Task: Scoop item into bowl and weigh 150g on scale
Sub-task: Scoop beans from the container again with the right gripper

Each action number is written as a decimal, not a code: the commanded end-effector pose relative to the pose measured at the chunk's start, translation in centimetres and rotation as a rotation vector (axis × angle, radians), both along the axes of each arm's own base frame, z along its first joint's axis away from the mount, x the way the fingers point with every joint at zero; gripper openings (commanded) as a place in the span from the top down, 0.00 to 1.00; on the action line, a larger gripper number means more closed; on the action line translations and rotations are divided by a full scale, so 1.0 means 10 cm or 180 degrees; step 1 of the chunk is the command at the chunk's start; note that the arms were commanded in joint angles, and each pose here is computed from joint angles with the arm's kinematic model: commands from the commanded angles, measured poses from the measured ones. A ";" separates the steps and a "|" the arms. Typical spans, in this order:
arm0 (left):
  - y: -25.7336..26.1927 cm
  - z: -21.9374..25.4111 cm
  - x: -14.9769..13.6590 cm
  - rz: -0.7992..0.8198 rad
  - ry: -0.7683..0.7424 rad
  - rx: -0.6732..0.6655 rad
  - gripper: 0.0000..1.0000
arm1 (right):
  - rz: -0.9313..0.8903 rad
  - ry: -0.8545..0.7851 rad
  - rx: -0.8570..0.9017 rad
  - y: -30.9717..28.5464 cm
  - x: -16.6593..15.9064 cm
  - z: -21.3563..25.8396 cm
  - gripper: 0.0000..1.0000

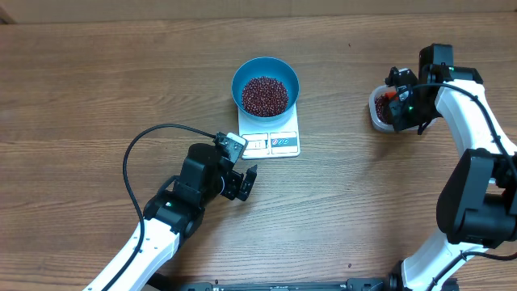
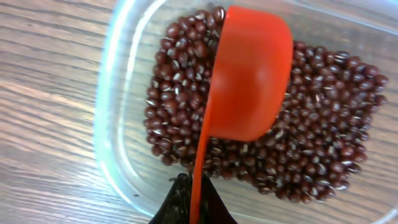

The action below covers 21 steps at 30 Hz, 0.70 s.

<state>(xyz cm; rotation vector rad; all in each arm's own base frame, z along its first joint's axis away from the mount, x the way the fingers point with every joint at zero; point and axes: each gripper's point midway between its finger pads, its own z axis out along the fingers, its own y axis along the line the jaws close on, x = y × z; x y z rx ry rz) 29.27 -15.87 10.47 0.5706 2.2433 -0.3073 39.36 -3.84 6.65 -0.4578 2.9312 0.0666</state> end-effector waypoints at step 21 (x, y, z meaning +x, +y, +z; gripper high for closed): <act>0.02 -0.03 0.00 0.0037 0.0019 0.0022 0.00 | -0.0580 0.0062 0.1784 0.34 -0.07 0.22 0.96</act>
